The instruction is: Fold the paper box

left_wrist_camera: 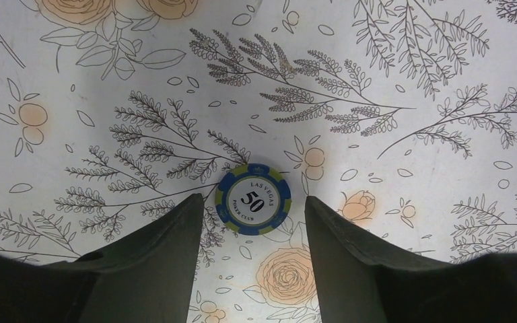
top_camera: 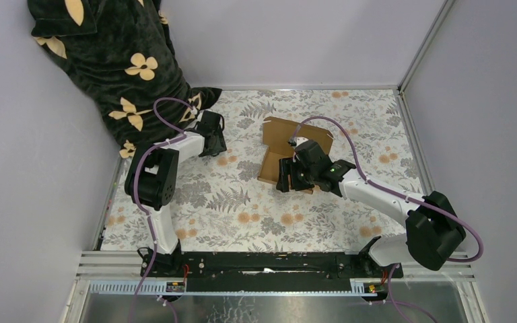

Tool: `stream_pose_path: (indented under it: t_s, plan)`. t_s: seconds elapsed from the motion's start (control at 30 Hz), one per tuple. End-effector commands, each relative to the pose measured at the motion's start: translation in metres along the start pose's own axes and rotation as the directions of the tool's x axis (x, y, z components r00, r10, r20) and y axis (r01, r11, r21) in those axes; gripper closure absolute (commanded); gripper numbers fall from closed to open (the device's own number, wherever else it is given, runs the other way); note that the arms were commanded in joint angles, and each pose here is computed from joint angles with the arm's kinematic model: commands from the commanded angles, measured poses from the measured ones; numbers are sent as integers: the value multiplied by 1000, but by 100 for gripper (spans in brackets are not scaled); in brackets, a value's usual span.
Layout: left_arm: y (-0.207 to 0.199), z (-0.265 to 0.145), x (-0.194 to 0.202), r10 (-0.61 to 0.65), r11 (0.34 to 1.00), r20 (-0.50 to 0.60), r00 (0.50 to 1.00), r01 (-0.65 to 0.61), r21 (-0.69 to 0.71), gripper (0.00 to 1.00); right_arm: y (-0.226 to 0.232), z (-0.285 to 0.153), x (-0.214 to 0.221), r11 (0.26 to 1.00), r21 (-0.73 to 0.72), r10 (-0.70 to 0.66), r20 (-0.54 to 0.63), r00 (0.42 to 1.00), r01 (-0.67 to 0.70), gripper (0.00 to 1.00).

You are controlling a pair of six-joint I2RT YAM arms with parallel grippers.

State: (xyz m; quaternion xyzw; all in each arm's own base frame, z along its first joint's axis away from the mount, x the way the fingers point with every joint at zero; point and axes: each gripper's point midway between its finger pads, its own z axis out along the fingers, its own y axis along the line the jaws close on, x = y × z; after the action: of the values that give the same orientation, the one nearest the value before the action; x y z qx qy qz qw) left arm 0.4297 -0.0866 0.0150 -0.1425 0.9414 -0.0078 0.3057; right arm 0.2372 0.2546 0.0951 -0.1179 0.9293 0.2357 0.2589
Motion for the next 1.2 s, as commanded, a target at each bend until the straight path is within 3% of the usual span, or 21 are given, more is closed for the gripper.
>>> stream_pose_path:
  t_s: [0.0, 0.77, 0.93, 1.17]
  plan:
    - [3, 6, 21, 10, 1000, -56, 998, -10, 0, 38, 14, -8, -12, 999, -43, -9, 50, 999, 11, 31]
    - [-5, 9, 30, 92, 994, -73, 993, -97, -56, 41, 13, -9, -11, 999, -39, -16, 55, 998, 18, 31]
    - [-7, 9, 31, 97, 994, -77, 992, -101, -50, 56, 14, -10, -12, 999, -42, -20, 56, 998, 22, 31]
    - [-8, 6, 32, 109, 992, -78, 991, -113, -55, 59, 14, -11, -12, 999, -41, -20, 56, 998, 23, 31]
